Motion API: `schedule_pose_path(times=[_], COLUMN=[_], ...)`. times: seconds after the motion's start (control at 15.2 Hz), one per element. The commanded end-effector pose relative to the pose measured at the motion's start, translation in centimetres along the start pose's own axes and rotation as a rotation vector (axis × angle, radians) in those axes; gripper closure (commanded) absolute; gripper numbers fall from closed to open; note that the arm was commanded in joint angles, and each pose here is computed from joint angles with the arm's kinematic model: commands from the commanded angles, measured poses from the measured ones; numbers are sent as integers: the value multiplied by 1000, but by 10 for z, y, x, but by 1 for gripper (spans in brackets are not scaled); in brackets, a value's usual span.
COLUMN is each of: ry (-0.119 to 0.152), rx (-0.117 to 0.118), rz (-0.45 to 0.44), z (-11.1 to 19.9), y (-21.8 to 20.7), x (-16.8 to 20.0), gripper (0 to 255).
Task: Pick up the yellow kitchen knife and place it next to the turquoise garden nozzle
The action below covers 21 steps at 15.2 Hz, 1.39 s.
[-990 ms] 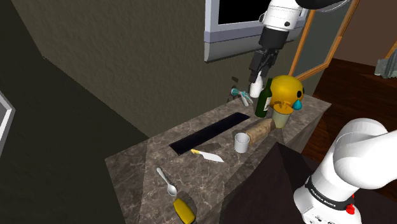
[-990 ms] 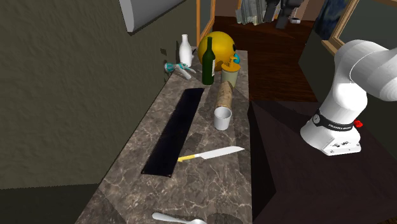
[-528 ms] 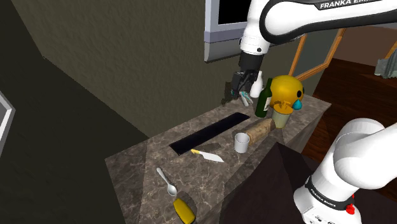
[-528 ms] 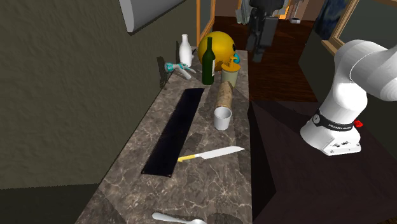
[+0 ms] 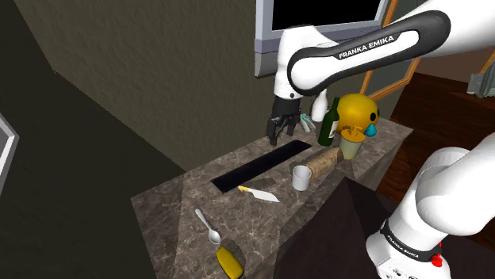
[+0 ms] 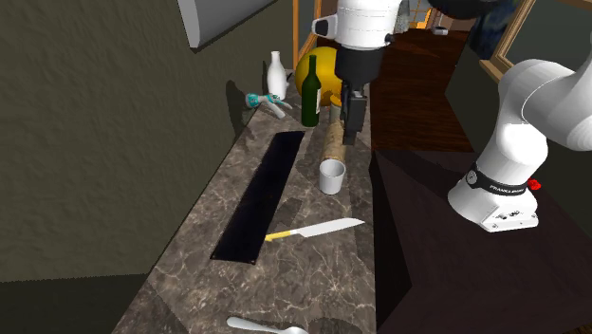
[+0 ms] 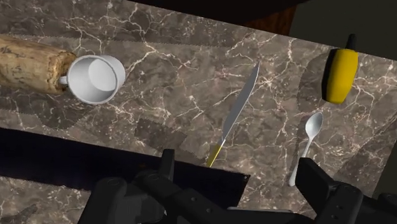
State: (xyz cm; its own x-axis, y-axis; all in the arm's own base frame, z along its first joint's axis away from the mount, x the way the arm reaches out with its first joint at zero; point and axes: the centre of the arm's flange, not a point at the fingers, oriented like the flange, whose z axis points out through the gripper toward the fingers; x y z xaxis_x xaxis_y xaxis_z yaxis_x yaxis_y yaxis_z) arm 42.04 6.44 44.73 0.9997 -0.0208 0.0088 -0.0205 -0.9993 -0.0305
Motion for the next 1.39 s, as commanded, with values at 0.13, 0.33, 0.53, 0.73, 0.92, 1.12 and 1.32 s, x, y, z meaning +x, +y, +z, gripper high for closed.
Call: schedule_pose_path(times=[0.13,0.33,0.53,0.73,0.92,1.12,1.32], ry=[-24,-43,-61,-80,-99,-118,-136], rx=[-19,-33,-48,-62,-76,-91,-105], rz=[13,23,33,43,52,62,72], z=[48,85,122,159,196,235,273], y=[-13,-21,-29,-37,-43,-49,-54], x=[24,42,59,75,91,106,120], gripper=[0,0,0,0,0,0,0])
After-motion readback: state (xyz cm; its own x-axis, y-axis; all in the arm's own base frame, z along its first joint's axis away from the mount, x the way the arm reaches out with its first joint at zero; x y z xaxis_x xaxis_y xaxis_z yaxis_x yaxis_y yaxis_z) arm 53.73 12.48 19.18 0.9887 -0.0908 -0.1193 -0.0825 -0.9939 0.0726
